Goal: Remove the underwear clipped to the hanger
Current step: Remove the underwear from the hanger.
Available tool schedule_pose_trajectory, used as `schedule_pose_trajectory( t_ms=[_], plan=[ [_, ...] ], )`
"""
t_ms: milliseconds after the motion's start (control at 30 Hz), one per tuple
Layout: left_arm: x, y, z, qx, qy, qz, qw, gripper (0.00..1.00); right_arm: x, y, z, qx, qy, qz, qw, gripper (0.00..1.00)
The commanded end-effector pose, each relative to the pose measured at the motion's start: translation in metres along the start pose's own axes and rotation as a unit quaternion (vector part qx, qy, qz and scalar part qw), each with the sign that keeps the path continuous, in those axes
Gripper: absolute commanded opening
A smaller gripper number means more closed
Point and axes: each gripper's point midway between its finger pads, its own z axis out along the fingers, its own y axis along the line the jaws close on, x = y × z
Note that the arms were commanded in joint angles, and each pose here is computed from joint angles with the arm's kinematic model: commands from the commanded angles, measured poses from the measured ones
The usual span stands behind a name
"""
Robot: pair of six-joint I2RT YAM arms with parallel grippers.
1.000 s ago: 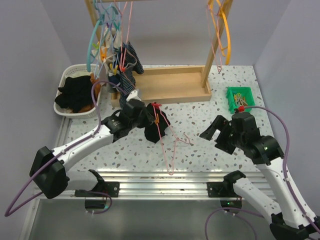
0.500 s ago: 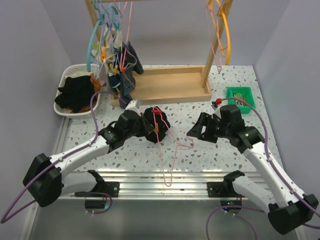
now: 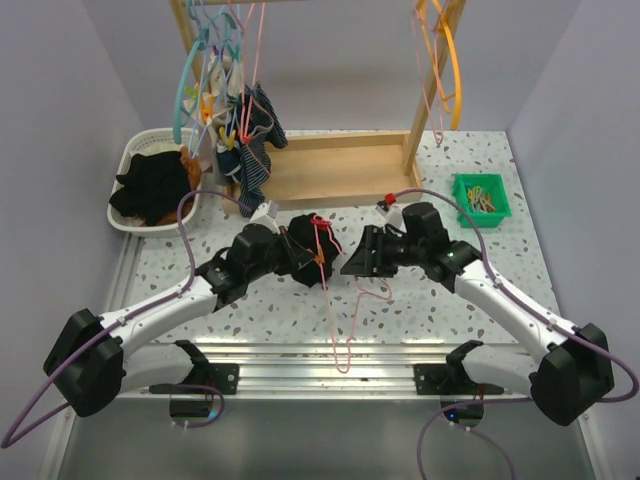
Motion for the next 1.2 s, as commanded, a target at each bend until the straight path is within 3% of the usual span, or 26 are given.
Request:
schedule_pose_trajectory(
  t_ms=[0,200,400,533,567,633,1033,1167],
  plan=[
    [-0.028,-0.044,-0.006,0.066,-0.038,-0.019,0.997,0.0,0.001,0.015,0.019,-0.025,-0.004,-0.02,0.999,0.57],
    [-0.031,-0.05,-0.005,0.073,-0.04,-0.028,0.996,0.0,0.021,0.02,0.043,-0.043,0.016,0.002,0.999,0.54],
    [-0.034,-0.052,-0.004,0.077,-0.047,-0.035,0.995,0.0,0.027,0.021,0.054,-0.05,0.027,0.015,0.998,0.45],
    [-0.034,-0.049,-0.002,0.079,-0.052,-0.038,0.995,0.0,0.032,0.017,0.059,-0.047,0.041,0.022,0.998,0.21],
    [-0.03,-0.045,0.0,0.074,-0.05,-0.038,0.995,0.0,0.032,0.014,0.059,-0.038,0.041,0.023,0.998,0.09],
    [-0.027,-0.038,0.004,0.071,-0.05,-0.038,0.996,0.0,0.032,0.011,0.061,-0.03,0.042,0.018,0.999,0.0],
    [0.021,0.027,0.034,0.027,-0.025,-0.052,0.998,0.0,0.051,-0.032,0.08,0.038,0.097,-0.003,0.995,0.0],
    [0.022,0.029,0.04,0.022,-0.021,-0.046,0.999,0.14,0.053,-0.038,0.085,0.042,0.102,-0.003,0.994,0.0]
  ],
)
